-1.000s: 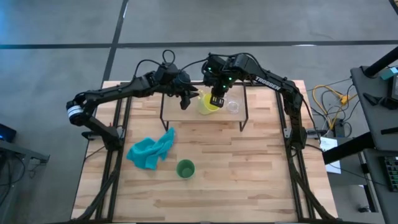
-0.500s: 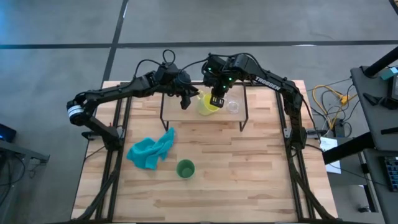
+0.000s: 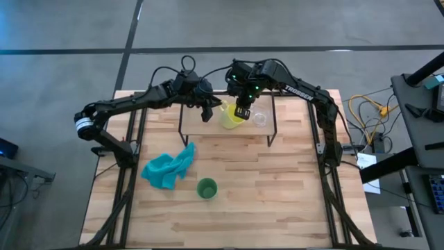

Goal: Stack small to large cups/mugs on shelf
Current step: Put the yellow mug on the shelf

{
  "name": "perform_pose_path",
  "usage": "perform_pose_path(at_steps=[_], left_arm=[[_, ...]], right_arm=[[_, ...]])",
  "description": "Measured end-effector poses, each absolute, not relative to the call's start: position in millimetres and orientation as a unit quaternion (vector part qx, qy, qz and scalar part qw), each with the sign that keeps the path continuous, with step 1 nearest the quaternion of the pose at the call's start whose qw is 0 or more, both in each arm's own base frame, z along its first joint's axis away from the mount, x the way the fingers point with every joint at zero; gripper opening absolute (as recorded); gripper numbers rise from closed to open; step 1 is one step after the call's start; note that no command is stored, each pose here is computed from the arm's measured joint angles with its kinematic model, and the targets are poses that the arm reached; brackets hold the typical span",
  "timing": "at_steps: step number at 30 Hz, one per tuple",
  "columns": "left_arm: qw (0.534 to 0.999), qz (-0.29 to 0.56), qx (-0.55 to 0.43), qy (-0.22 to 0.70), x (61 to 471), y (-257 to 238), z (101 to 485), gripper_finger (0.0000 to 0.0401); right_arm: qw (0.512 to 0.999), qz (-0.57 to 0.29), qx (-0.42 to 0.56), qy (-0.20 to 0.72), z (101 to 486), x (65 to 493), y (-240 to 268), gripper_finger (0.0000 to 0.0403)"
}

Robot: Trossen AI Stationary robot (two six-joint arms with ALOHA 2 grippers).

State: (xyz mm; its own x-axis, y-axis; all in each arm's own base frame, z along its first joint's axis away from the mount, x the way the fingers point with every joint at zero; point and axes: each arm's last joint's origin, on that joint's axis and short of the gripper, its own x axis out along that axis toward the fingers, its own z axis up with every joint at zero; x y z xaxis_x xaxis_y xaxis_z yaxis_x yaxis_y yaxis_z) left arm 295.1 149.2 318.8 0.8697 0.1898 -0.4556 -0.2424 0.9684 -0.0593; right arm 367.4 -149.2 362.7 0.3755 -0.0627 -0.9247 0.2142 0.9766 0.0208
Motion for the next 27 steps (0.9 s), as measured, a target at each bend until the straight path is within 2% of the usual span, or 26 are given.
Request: perform_pose_path(at_steps=[8,27], left_arm=[[0.967,0.112,-0.058,0.223,295,148,304,0.0012],[0.964,0.115,-0.058,0.234,294,147,295,0.0013]], right_arm=[[0.827,-0.083,0.067,0.552,363,368,-149,0.0009],[0.836,-0.088,0.068,0.537,365,370,-150,0.0018]])
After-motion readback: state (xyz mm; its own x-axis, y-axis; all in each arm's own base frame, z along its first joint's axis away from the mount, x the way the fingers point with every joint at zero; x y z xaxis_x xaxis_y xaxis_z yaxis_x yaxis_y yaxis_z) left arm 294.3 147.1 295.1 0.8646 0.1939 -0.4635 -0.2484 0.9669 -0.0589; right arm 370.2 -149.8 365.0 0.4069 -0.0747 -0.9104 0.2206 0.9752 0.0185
